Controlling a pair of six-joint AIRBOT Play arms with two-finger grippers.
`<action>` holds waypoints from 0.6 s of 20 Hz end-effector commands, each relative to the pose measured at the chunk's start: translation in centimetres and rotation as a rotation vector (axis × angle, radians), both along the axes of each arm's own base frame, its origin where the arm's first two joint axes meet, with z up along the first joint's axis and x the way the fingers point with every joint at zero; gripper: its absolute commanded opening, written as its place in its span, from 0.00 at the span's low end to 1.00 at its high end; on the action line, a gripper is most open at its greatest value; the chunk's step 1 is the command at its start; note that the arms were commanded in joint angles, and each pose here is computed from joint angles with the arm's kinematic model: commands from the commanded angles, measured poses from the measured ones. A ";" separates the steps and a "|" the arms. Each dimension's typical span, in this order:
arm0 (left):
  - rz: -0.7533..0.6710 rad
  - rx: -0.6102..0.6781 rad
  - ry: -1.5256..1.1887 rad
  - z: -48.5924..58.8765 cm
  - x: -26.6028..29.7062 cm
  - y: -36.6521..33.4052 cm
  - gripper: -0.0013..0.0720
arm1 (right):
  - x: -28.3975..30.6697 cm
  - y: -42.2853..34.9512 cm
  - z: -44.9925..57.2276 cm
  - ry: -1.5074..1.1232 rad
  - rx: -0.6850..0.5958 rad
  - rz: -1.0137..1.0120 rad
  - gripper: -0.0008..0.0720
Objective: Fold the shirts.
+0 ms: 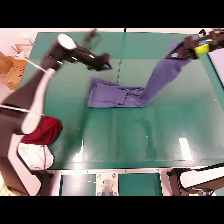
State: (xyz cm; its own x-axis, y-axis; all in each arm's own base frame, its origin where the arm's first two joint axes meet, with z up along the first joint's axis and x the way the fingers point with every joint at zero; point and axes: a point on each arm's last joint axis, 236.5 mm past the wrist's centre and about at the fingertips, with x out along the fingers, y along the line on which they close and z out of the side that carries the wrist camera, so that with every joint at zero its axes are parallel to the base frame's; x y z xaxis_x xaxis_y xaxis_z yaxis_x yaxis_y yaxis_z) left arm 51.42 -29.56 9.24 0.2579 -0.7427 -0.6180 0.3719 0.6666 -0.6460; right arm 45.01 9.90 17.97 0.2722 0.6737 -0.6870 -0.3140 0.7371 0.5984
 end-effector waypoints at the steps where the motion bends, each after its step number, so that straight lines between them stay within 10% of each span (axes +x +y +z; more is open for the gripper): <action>1: 0.113 0.103 -0.053 4.5 0.8 10.6 0.05 | 1.3 8.7 -1.0 -0.039 0.054 0.026 0.03; 6: 0.242 0.112 -0.068 6.7 1.6 18.5 0.05 | 1.8 26.9 -10.4 -0.107 0.120 0.025 0.05; 8: 0.245 0.125 -0.041 5.7 1.3 19.6 0.05 | -0.3 34.3 -15.2 -0.114 0.135 0.042 0.64; 12: 0.212 0.181 -0.032 4.6 0.7 20.3 0.05 | -0.3 33.9 -18.7 -0.090 0.048 0.034 0.73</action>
State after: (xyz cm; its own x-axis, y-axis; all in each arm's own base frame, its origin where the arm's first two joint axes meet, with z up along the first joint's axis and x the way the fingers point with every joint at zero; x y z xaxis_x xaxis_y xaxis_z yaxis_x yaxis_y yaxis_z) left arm 52.59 -10.40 14.27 0.4300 -0.5692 -0.7008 0.2283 0.8196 -0.5256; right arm 44.48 42.84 1.94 0.2672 0.7533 -0.6009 -0.4021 0.6538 0.6409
